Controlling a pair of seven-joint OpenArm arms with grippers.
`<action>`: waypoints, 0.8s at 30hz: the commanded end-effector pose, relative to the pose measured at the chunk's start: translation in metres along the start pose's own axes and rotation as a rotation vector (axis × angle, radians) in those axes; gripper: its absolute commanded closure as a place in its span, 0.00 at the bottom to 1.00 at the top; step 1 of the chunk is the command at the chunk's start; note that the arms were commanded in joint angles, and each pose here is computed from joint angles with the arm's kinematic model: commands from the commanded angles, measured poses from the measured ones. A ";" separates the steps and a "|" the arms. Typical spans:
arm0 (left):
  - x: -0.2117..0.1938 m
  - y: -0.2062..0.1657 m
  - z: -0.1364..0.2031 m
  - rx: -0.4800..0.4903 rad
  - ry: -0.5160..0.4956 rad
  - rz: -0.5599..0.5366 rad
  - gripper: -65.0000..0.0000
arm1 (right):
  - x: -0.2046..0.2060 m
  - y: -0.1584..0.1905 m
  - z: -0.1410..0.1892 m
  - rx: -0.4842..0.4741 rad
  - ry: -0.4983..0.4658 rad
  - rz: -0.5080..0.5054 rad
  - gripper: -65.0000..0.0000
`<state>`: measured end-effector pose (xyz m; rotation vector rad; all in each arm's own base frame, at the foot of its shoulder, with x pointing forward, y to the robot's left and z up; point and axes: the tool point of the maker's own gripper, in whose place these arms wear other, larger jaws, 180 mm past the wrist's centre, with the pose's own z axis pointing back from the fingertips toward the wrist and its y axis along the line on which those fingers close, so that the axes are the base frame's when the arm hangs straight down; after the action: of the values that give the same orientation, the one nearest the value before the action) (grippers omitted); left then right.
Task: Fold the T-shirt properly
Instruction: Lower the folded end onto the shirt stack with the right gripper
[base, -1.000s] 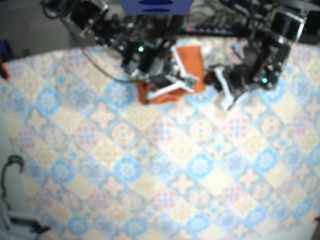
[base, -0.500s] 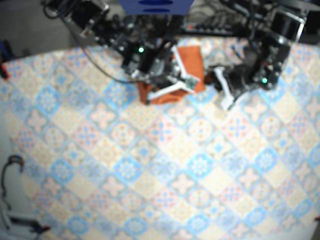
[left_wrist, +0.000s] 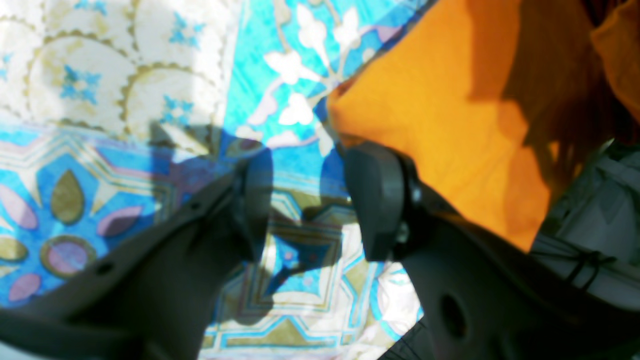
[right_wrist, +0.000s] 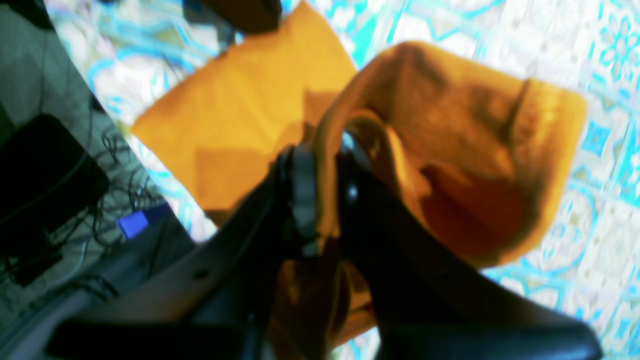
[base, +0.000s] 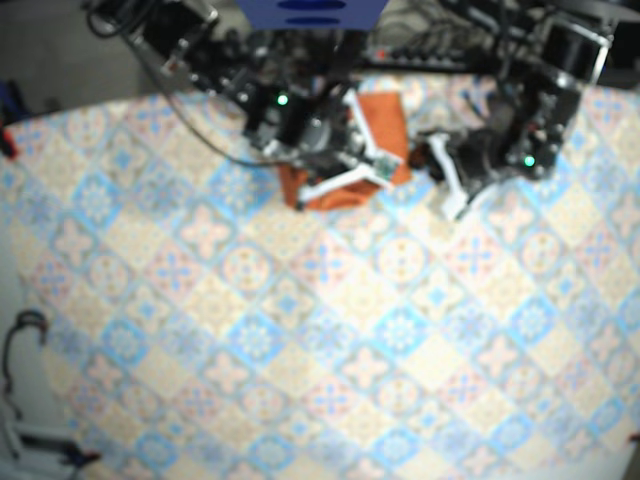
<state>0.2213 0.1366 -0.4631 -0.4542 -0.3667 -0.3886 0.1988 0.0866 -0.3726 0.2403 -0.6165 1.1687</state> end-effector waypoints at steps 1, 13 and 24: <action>0.007 0.007 0.006 0.020 -0.014 -0.019 0.58 | 0.023 -0.001 0.003 -0.003 -0.072 -0.001 1.00; 0.007 0.007 0.006 0.021 -0.014 -0.020 0.58 | 0.012 0.002 -0.010 0.017 -0.039 -0.012 1.00; 0.001 0.007 0.006 0.019 -0.003 -0.013 0.58 | 0.004 0.007 -0.022 0.038 -0.035 -0.023 0.99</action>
<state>0.2199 0.1371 -0.4637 -0.4561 -0.3723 -0.3826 0.1942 0.0945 -0.4008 0.2784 -0.5721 1.1638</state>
